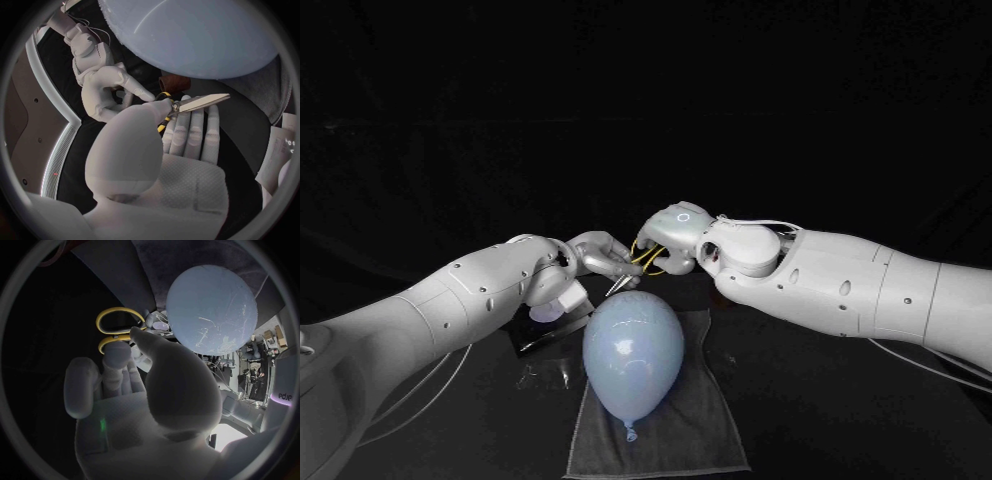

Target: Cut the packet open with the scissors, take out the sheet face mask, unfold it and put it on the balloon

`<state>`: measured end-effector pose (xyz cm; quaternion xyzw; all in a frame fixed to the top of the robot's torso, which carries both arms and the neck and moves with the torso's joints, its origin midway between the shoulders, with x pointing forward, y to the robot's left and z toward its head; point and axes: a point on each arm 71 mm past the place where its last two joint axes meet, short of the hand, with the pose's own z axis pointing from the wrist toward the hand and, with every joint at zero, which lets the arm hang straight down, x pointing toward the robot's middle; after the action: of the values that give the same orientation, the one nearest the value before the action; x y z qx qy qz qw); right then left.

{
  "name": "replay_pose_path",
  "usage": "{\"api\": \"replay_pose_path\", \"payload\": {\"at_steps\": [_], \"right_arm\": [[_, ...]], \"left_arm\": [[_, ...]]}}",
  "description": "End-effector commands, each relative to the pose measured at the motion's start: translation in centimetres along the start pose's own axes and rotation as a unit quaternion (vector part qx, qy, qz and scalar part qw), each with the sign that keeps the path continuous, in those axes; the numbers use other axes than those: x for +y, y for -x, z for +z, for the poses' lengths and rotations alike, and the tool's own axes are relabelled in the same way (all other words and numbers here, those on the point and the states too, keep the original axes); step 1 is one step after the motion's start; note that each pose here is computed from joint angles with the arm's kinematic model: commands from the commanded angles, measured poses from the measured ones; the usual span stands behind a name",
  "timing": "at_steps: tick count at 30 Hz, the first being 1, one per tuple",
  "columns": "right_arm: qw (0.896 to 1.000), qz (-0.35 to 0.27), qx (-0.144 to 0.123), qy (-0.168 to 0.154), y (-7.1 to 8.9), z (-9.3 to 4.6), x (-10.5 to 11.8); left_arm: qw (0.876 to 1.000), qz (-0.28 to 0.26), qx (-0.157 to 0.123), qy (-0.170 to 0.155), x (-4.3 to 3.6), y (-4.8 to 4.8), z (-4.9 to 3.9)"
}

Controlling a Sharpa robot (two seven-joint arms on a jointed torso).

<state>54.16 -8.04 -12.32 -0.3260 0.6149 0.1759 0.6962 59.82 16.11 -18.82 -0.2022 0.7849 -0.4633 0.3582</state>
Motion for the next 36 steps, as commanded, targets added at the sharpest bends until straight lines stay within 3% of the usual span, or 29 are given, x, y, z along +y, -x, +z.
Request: {"api": "replay_pose_path", "payload": {"at_steps": [1,11,23,30,36], "right_arm": [[1.0,-0.018,-0.001,-0.015,-0.2,0.0,-0.3],[1.0,-0.018,-0.005,-0.014,-0.4,0.2,-0.5],[0.999,-0.023,0.025,-0.018,-1.0,0.1,-0.9],[0.999,-0.024,0.032,-0.024,-1.5,0.2,-1.2],[0.998,-0.024,0.041,-0.028,-2.0,0.2,-1.3]], "left_arm": [[1.0,0.001,0.006,-0.017,-0.66,-0.17,0.09],[1.0,0.003,0.013,-0.021,-1.01,-0.74,0.14],[1.0,0.001,0.01,-0.026,-1.38,-1.13,0.21],[0.999,-0.001,0.006,-0.031,-1.64,-0.97,0.1],[0.999,0.001,-0.003,-0.039,-2.41,-0.42,0.01]]}}
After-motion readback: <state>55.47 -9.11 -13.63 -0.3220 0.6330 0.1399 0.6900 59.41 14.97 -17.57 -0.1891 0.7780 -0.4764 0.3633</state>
